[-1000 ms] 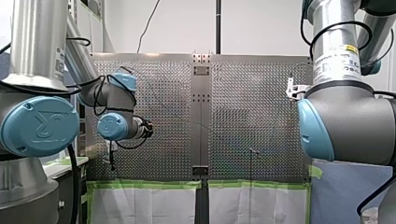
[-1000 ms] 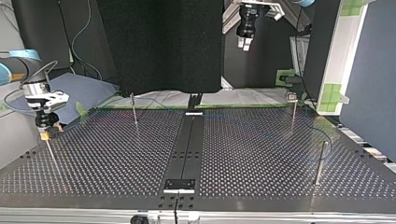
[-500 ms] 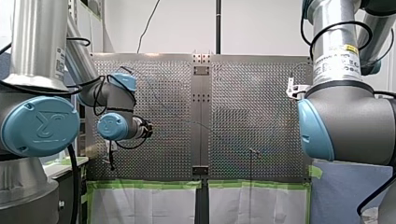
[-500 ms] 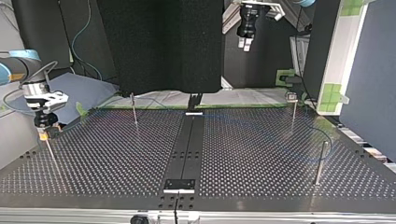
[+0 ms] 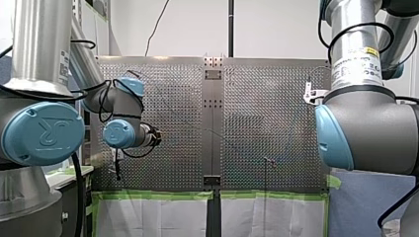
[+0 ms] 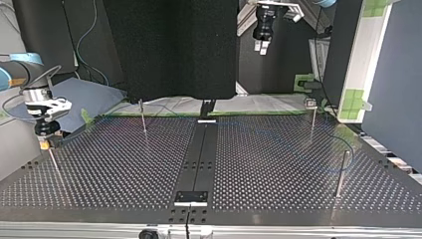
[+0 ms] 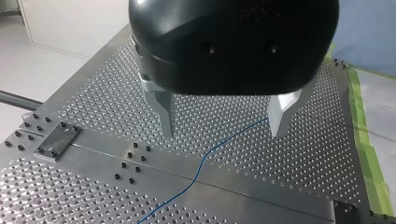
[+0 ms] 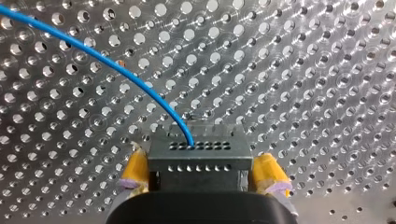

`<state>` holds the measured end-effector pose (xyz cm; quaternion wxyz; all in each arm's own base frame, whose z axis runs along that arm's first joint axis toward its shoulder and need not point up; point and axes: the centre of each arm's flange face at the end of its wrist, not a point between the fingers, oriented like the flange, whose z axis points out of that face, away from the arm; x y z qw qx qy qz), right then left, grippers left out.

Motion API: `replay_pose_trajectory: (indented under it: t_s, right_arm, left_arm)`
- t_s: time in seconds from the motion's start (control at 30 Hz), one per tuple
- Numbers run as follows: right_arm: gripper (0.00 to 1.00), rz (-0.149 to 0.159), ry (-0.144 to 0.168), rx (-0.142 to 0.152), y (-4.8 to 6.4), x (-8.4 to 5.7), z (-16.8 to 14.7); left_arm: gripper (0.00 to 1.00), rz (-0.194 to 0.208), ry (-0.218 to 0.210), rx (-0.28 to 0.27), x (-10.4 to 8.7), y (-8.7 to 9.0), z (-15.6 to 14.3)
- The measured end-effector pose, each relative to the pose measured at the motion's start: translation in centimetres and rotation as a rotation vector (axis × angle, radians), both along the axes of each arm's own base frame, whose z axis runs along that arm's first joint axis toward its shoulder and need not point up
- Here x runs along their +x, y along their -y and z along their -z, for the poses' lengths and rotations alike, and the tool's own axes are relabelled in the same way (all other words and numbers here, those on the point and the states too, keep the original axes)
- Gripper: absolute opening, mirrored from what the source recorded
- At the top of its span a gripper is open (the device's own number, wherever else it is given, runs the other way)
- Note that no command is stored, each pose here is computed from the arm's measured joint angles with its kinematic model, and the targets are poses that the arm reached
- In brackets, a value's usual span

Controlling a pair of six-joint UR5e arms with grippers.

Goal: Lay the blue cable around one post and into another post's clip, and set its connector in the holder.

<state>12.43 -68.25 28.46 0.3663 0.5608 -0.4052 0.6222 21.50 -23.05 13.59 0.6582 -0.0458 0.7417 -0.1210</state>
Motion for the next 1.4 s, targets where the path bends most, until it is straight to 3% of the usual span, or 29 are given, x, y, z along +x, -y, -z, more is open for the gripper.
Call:
replay_pose_trajectory:
  t_s: [0.97,1.4]
  right_arm:
    - [1.00,0.098,0.002,0.008,0.3,-1.1,0.1]
    - [1.00,0.194,0.006,0.032,0.3,-2.2,0.3]
  left_arm:
    - [0.98,-0.004,-0.008,0.011,-0.2,-0.3,0.2]
    - [0.98,-0.005,-0.009,0.011,-0.2,-0.3,0.2]
